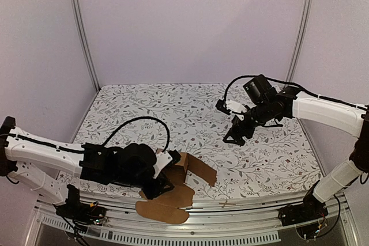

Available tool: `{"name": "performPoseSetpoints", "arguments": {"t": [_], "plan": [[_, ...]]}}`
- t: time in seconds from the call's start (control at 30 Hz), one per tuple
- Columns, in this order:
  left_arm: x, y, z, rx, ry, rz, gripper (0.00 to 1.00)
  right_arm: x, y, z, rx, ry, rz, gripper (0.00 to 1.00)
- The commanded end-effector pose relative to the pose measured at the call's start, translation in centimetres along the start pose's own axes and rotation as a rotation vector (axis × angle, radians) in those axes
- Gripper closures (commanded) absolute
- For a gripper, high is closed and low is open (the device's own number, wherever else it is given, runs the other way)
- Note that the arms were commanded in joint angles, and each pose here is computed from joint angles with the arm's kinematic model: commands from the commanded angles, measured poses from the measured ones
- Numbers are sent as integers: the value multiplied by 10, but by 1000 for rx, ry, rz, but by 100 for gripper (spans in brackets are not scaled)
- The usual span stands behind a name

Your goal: Fold the paper box

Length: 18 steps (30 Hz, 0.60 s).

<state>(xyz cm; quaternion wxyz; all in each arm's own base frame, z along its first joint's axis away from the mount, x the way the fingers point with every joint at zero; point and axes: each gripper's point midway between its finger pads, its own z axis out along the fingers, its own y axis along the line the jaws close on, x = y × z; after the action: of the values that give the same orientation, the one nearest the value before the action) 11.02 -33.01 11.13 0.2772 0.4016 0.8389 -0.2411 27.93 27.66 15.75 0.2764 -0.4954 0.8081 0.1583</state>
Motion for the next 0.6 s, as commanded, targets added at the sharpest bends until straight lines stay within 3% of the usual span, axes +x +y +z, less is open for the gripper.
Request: {"name": "performPoseSetpoints", "arguments": {"t": [0.0,0.17,0.37,0.57], "plan": [[56,20,32,-174,197,43,75,3,11,-4,-50,4,-15,7],[65,22,61,-234,258,110,83,1,4,-18,-27,-28,-7,8],[68,29,90,-287,304,170,85,-1,-5,-31,1,-70,4,8],[39,45,118,-310,262,87,84,-3,-28,-35,1,-102,102,8]]}}
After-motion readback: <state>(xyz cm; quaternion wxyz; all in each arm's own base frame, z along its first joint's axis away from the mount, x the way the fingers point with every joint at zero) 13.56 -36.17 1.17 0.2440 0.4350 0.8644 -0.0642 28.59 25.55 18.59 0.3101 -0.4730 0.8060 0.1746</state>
